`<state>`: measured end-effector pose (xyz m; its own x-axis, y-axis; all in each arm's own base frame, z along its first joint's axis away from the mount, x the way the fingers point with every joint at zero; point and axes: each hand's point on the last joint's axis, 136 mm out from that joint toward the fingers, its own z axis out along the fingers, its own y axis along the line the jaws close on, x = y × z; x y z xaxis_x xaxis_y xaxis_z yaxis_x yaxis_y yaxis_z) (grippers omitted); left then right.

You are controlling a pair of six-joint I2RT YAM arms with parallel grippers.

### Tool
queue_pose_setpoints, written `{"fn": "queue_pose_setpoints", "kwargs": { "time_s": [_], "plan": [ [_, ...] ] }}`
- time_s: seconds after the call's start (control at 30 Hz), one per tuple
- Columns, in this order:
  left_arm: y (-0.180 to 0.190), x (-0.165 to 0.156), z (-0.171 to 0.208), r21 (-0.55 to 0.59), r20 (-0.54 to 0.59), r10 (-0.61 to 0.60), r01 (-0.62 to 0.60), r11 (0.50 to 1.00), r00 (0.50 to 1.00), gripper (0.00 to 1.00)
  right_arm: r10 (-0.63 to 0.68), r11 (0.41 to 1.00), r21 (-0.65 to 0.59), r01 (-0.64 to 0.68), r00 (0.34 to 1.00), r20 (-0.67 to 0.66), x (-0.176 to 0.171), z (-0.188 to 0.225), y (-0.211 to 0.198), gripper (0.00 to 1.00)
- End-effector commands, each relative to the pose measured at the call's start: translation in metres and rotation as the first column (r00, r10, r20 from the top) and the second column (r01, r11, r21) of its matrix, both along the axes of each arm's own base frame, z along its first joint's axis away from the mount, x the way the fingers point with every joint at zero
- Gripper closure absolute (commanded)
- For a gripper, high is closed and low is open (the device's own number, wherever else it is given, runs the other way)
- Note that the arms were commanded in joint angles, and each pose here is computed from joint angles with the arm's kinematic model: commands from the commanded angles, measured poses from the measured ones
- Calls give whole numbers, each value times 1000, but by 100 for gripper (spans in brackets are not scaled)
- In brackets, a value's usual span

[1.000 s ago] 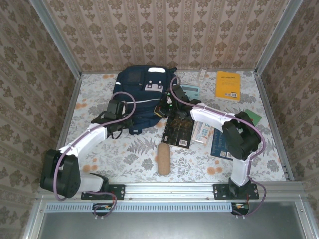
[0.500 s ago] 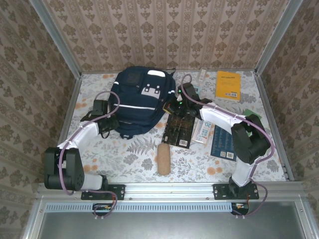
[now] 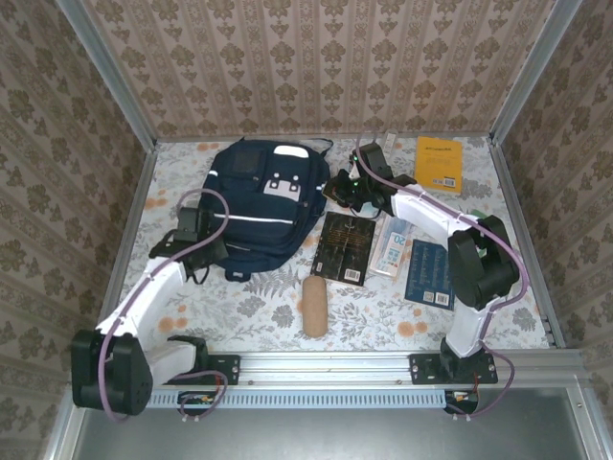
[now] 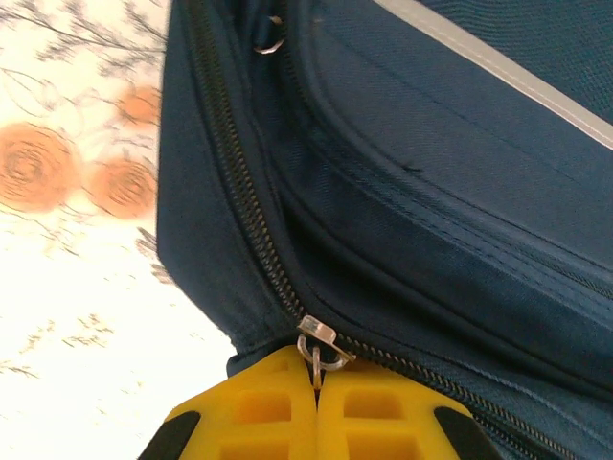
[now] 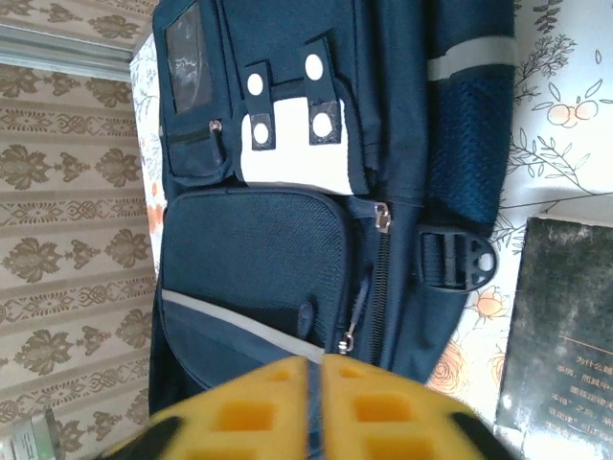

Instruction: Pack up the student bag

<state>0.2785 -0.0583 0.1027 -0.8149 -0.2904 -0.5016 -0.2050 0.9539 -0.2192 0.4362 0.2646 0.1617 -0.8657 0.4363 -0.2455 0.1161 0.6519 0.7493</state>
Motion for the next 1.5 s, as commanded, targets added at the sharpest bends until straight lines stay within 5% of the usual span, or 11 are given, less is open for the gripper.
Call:
{"fn": "queue_pose_setpoints", "kwargs": {
  "time_s": [0.0,0.07,0.2,0.43,1.07,1.47],
  "plan": [
    [-20,-8,7,-40,31,-11,12,999,999,100,31,1000,-6,-31,998,-60,-10,-14,6,66],
    [-34,-11,8,-57,41,-43,46,997,998,100,36,999,-15,-37,996,-85,-22,-19,10,56],
    [-53,-17,6,-76,47,-94,98,992,994,100,43,998,-32,-49,986,-159,-57,-37,22,49],
    [-69,-23,4,-56,43,-151,153,987,988,100,53,994,-79,-75,967,-249,-92,-71,39,45],
    [-68,-41,7,-50,68,-156,159,986,985,100,95,985,-113,-127,963,-251,-44,-87,77,56],
    [-87,-46,6,-94,89,-179,187,978,980,100,89,981,-153,-121,975,-205,-10,-80,81,53]
  ]
}}
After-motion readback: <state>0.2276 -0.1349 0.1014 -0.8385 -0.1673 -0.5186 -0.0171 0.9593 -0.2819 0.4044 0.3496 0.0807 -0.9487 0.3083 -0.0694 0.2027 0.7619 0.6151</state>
